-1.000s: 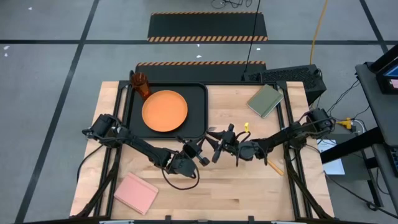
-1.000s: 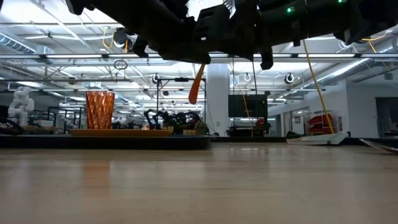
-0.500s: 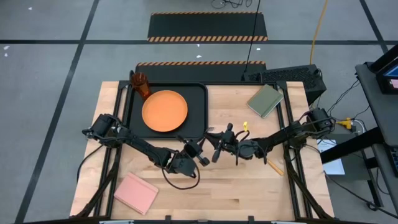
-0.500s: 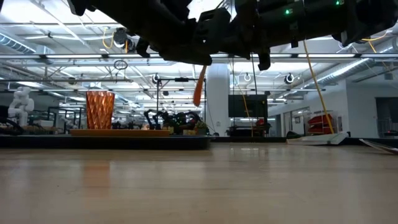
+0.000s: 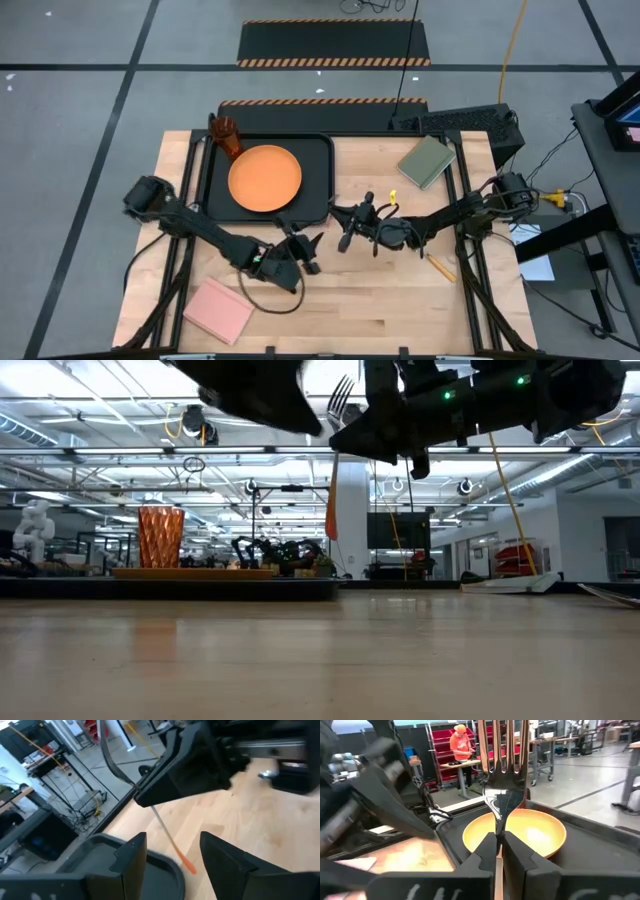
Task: Pick and place plate/cup/fork/spoon on tray
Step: Put the orange fork on the black tray
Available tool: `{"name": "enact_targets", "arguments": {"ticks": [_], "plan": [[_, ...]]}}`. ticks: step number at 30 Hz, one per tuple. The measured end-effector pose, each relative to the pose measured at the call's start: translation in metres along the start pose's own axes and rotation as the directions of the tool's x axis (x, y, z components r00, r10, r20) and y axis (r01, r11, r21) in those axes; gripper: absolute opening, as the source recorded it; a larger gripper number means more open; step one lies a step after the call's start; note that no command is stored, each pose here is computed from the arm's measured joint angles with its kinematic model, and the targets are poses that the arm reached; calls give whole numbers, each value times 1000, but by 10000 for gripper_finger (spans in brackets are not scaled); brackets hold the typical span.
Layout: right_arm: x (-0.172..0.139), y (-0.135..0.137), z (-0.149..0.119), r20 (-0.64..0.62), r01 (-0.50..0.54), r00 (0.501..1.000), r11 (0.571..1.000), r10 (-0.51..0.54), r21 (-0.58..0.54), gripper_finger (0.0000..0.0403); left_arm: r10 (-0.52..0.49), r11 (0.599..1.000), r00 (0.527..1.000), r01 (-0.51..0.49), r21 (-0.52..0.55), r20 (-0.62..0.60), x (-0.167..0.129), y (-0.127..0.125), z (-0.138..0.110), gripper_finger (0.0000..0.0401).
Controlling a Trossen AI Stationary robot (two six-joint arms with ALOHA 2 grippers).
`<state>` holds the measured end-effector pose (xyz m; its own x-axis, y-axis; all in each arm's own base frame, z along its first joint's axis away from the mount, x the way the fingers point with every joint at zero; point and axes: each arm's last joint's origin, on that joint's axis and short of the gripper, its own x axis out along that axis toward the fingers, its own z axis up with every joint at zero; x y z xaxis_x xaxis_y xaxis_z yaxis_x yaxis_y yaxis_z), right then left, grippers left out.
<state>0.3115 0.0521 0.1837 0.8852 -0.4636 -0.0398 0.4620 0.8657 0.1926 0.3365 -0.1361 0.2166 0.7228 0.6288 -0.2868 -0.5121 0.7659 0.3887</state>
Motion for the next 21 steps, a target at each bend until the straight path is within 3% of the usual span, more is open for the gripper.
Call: {"name": "enact_targets", "arguments": {"ticks": [5,11,15,21], "plan": [[13,-16,0,-41,-32,999,996,36,88,4,-10,1000,999,9,-17,-39,-26,34,12,187],[38,-38,8,-107,16,994,992,-3,125,4,8,999,998,-10,-39,-63,-46,71,19,164],[53,-53,12,-155,74,987,983,-48,167,4,33,998,996,-37,-47,-80,-49,83,12,149],[74,-71,19,-124,117,988,968,-91,223,5,105,994,991,-104,10,-87,-37,90,11,137]]}}
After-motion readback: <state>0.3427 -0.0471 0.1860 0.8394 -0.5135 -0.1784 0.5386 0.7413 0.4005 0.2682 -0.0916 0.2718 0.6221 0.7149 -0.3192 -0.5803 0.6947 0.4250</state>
